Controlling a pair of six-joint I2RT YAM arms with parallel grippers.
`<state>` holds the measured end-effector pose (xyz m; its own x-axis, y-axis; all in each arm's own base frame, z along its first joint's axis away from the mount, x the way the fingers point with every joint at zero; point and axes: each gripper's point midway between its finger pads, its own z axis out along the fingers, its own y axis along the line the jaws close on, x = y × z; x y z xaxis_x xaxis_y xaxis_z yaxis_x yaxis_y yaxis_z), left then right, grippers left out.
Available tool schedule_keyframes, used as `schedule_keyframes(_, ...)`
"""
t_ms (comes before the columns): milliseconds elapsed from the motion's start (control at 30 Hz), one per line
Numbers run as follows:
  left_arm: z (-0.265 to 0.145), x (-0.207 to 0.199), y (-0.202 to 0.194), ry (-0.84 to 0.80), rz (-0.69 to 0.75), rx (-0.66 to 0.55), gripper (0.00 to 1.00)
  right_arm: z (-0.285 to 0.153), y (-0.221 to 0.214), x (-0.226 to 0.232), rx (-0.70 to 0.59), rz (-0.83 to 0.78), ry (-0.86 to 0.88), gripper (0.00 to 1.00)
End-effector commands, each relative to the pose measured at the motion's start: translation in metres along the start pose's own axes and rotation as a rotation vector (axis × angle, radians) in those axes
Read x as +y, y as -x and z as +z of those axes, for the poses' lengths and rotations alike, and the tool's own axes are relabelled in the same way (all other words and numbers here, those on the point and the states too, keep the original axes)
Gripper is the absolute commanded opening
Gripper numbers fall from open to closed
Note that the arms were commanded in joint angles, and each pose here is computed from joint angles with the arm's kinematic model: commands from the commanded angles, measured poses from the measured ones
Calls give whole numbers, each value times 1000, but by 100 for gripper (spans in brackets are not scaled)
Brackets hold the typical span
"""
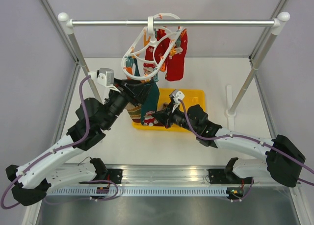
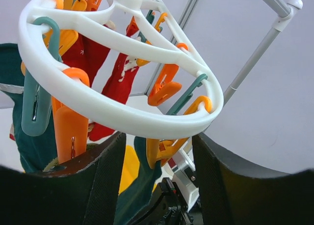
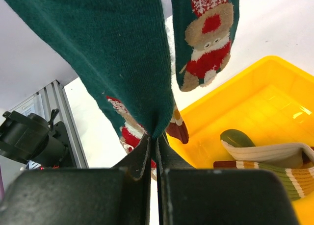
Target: Remove the socks clipped to the hanger
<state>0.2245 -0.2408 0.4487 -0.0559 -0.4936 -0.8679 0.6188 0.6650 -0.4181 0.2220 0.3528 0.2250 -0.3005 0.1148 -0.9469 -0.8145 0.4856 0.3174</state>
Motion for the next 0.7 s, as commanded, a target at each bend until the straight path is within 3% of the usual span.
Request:
schedule_keyframes(0, 2, -7, 32, -8, 18, -85, 60, 5, 13, 4, -30, -22, 8, 1)
schedule_keyframes(367, 4, -7, 35, 0, 28, -94, 46, 5, 11, 6, -23, -24, 11, 1)
schedule_keyframes(667, 5, -9, 36, -7, 31, -94, 13, 3, 11, 4, -18, -29, -4, 1)
